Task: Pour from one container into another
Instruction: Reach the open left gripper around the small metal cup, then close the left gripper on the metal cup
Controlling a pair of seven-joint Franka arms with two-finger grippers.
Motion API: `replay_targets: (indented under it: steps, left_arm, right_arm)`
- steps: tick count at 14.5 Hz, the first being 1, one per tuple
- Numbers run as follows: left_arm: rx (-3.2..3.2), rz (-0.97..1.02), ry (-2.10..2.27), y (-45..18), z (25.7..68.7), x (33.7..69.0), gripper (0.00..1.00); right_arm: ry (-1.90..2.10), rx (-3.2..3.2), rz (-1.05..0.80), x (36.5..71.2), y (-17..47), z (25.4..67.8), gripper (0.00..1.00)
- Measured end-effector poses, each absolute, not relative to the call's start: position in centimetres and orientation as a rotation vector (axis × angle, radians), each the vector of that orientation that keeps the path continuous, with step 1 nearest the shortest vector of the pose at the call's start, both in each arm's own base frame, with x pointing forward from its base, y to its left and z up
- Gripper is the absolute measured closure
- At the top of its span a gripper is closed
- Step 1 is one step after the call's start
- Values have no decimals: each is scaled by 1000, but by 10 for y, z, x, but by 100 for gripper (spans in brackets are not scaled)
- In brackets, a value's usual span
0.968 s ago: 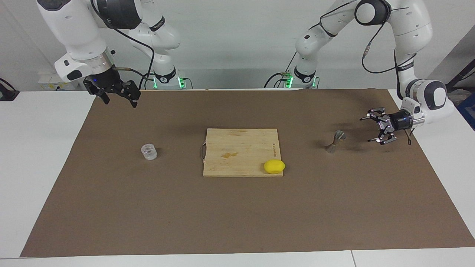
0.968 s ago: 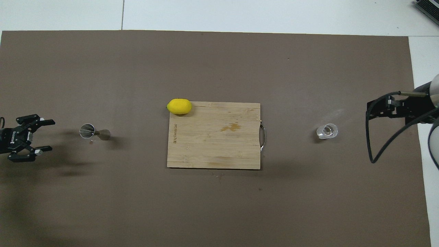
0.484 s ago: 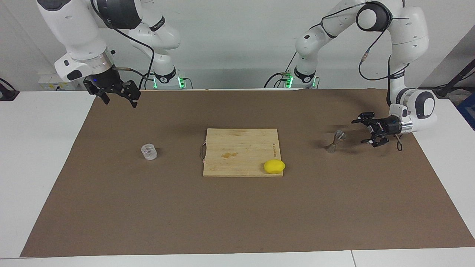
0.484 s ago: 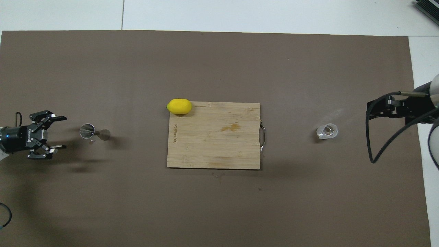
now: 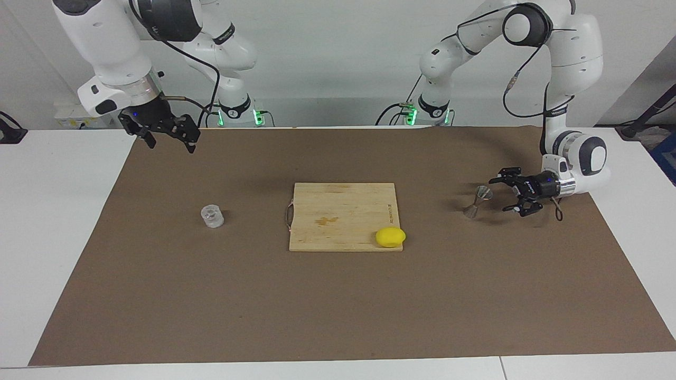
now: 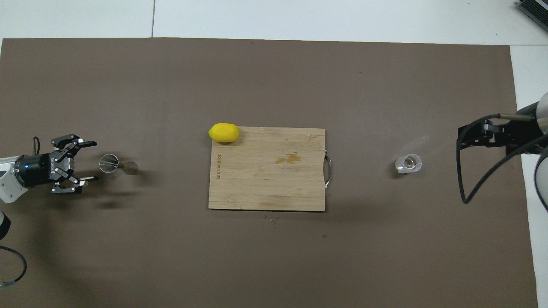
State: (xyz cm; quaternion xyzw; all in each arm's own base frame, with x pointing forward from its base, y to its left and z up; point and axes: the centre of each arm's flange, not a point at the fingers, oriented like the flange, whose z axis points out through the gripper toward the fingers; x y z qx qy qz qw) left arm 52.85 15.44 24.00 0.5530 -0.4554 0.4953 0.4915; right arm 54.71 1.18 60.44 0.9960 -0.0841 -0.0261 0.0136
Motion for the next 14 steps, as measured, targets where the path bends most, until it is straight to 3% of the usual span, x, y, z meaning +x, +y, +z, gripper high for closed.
replay_targets:
  steps: [14]
  left_arm:
    - [1286, 1195, -1140, 118, 237, 535, 0]
  right_arm:
    - [-262, 3102, -81, 547, 12, 604, 0]
